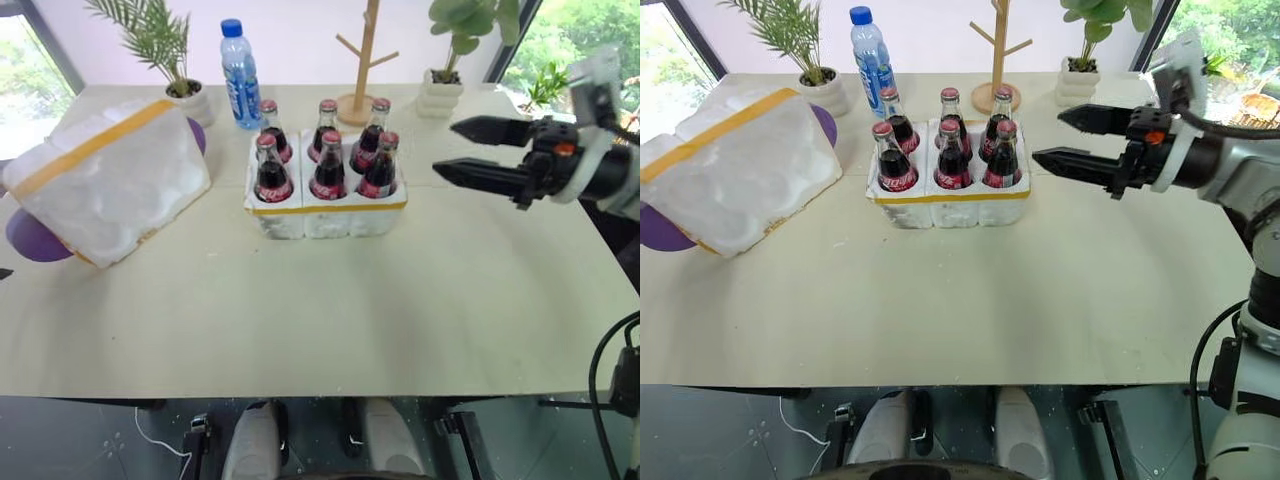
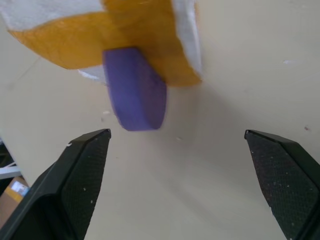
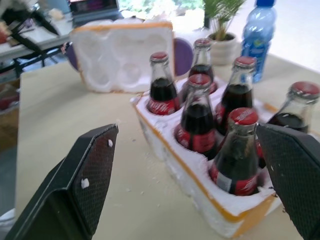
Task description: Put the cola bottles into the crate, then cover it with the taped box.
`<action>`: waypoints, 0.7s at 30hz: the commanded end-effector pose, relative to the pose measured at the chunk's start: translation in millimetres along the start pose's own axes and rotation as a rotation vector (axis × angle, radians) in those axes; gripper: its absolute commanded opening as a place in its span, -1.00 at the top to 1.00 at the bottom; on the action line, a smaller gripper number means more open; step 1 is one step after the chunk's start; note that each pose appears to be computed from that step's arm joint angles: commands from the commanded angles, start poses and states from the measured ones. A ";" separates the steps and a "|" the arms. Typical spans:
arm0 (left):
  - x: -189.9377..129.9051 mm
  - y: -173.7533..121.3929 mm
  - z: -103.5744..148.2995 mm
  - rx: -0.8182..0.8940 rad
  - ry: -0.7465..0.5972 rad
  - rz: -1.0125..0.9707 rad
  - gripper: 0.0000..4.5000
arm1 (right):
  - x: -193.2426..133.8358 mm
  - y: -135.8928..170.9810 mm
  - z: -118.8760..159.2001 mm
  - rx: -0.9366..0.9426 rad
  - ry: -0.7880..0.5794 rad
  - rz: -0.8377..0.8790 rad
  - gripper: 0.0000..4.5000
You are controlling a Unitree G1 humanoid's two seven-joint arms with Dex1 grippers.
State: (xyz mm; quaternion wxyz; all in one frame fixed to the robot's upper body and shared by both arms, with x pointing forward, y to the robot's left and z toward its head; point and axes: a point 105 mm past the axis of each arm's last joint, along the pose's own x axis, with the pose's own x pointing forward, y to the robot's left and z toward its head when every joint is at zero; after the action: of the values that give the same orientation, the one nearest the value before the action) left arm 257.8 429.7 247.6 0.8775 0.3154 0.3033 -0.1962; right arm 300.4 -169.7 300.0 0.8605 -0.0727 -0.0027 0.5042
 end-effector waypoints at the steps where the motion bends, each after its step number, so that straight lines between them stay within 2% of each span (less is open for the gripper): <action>1: 14.7 11.7 1.2 0.038 0.075 0.019 -1.00 | -1.9 6.0 16.5 -0.065 -0.038 0.012 -0.98; 4: 31.0 16.8 9.8 0.029 0.082 0.018 -1.00 | -3.9 6.6 16.0 -0.068 -0.032 -0.001 -0.98; 11: 56.3 12.3 4.1 0.031 0.153 -0.011 -1.00 | -14.5 9.6 14.4 -0.076 -0.018 -0.046 -0.98; 14: 61.6 8.6 2.9 0.017 0.152 -0.034 -0.60 | -16.6 12.1 14.3 -0.077 -0.016 -0.055 -1.00; 20: 64.1 6.7 6.3 0.027 0.134 -0.049 0.74 | -20.3 12.1 13.7 -0.075 -0.009 -0.078 -1.00; 21: 63.6 7.3 7.3 0.033 0.131 -0.047 0.87 | -20.7 11.3 13.4 -0.075 -0.006 -0.083 -1.00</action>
State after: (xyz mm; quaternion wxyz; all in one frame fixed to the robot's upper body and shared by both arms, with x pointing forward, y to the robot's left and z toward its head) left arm 312.0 418.9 205.3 0.8429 0.3266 0.3754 -0.2047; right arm 286.4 -178.8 300.8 0.8768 -0.0860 -0.0033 0.4731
